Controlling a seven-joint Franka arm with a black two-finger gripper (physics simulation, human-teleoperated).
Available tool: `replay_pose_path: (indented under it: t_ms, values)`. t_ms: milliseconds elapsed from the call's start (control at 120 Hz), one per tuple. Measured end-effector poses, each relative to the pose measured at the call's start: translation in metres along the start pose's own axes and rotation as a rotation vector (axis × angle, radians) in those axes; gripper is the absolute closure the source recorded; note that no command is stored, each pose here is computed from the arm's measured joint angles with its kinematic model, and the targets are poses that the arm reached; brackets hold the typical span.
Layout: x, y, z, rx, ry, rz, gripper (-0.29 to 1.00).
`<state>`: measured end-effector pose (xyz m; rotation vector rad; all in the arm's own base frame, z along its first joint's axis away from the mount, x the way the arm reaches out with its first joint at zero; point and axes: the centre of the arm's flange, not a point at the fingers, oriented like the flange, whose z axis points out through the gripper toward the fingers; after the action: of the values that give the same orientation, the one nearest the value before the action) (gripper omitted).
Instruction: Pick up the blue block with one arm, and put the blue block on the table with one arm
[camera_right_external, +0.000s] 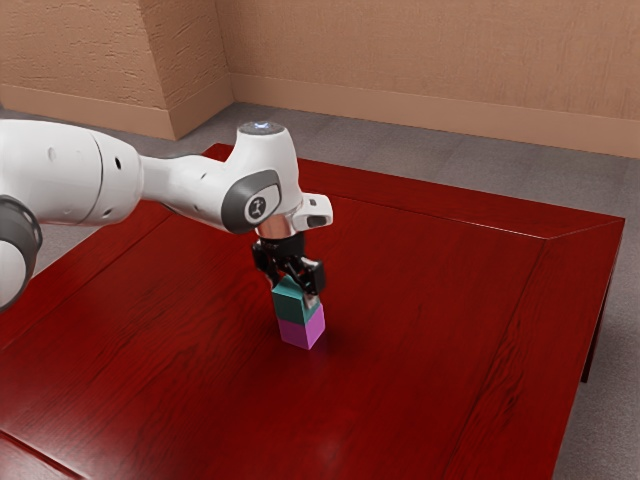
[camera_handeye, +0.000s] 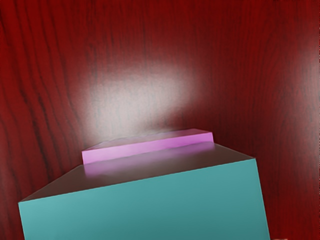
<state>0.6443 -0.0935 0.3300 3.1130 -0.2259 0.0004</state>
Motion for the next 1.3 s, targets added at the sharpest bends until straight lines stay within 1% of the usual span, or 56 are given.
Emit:
replay_pose_path:
  t_ms: [83,358,483,583,733,833,867,933,1000,1042,1100,1300]
  values:
    - [0.0,0.0,-0.001,0.001,0.004,0.0,0.25]
    - [0.005,0.005,-0.014,0.013,0.027,0.007,0.39]
    - [0.018,0.034,-0.044,0.027,0.064,0.05,0.48]
    - [0.02,0.06,-0.05,0.038,0.063,0.085,0.54]
    - [0.027,0.109,-0.027,0.048,0.036,0.144,0.62]
    - [0.037,0.123,-0.003,0.053,0.014,0.155,0.67]
    - [0.038,0.126,0.001,0.056,0.01,0.156,0.71]
    - [0.04,0.129,0.007,0.059,0.003,0.154,0.65]
    - [0.041,0.131,0.008,0.053,0.0,0.15,0.53]
    - [0.042,0.131,0.008,0.047,-0.001,0.148,0.42]
    - [0.042,0.133,0.007,0.038,-0.004,0.146,0.33]
    - [0.043,0.136,0.005,0.018,-0.007,0.153,0.14]
